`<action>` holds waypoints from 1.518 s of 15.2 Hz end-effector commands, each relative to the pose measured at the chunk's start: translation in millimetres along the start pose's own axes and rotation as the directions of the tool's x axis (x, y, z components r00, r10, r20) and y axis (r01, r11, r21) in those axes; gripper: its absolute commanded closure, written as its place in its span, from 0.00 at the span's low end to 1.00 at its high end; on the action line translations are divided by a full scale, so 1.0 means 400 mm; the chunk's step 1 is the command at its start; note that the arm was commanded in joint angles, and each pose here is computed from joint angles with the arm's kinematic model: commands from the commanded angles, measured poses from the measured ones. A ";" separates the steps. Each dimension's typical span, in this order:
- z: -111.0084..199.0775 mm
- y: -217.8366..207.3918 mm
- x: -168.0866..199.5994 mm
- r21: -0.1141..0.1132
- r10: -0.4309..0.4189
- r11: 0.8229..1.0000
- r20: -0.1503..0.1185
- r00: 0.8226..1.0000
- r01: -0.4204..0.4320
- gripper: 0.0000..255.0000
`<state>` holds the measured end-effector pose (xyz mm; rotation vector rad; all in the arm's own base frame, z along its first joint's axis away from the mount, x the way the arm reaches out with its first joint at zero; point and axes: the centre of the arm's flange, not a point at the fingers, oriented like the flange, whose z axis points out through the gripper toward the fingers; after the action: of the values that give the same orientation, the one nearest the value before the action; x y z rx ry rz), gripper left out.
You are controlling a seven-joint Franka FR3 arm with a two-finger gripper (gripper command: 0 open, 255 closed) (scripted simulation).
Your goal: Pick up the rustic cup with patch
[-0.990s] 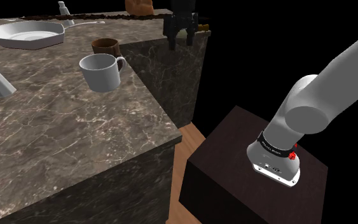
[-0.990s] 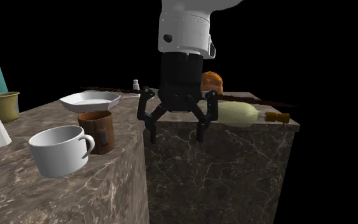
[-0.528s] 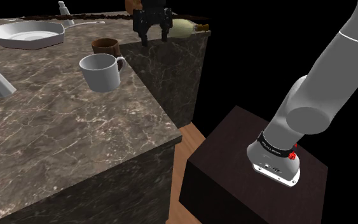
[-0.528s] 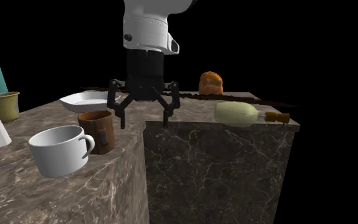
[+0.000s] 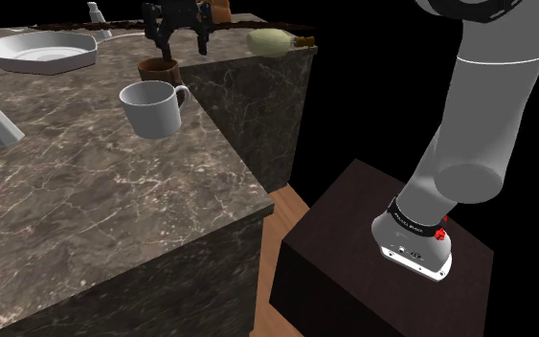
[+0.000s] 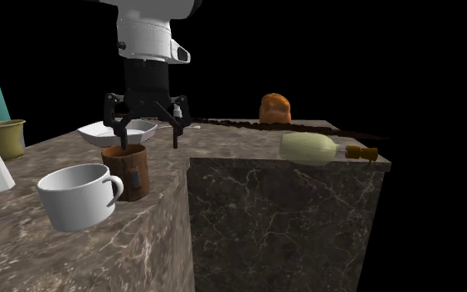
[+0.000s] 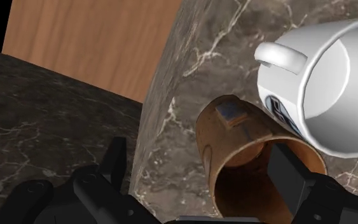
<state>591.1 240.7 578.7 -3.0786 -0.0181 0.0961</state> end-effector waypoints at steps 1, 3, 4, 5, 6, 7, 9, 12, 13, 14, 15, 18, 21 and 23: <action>-0.005 -0.035 0.059 -0.005 -0.002 1.000 -0.008 1.000 0.002 0.00; 0.005 -0.049 0.076 -0.007 -0.003 1.000 -0.011 1.000 0.003 0.00; 0.018 -0.048 0.076 -0.007 -0.004 1.000 -0.011 1.000 0.003 0.00; 0.032 -0.047 0.077 -0.007 -0.003 1.000 -0.011 1.000 0.003 0.00; 0.045 -0.046 0.078 -0.007 -0.003 1.000 -0.011 1.000 0.003 0.00; 0.058 -0.045 0.079 -0.007 -0.003 1.000 -0.011 1.000 0.003 0.00; 0.084 -0.044 0.080 -0.007 -0.003 1.000 -0.011 1.000 0.003 0.00; 0.092 -0.043 0.081 -0.007 -0.003 1.000 -0.011 1.000 0.003 1.00; 0.093 -0.043 0.081 -0.007 -0.003 1.000 -0.011 1.000 0.003 1.00; 0.093 -0.043 0.081 -0.007 -0.003 1.000 -0.011 1.000 0.003 1.00; 0.093 -0.043 0.081 -0.007 -0.003 1.000 -0.011 1.000 0.003 1.00; 0.093 -0.043 0.081 -0.007 -0.003 1.000 -0.011 1.000 0.003 1.00; 0.092 -0.043 0.081 -0.007 -0.003 1.000 -0.011 1.000 0.003 1.00; 0.065 -0.045 0.079 -0.007 -0.003 1.000 -0.011 1.000 0.003 1.00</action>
<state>620.5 260.7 547.1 -3.0859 -0.0231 0.0799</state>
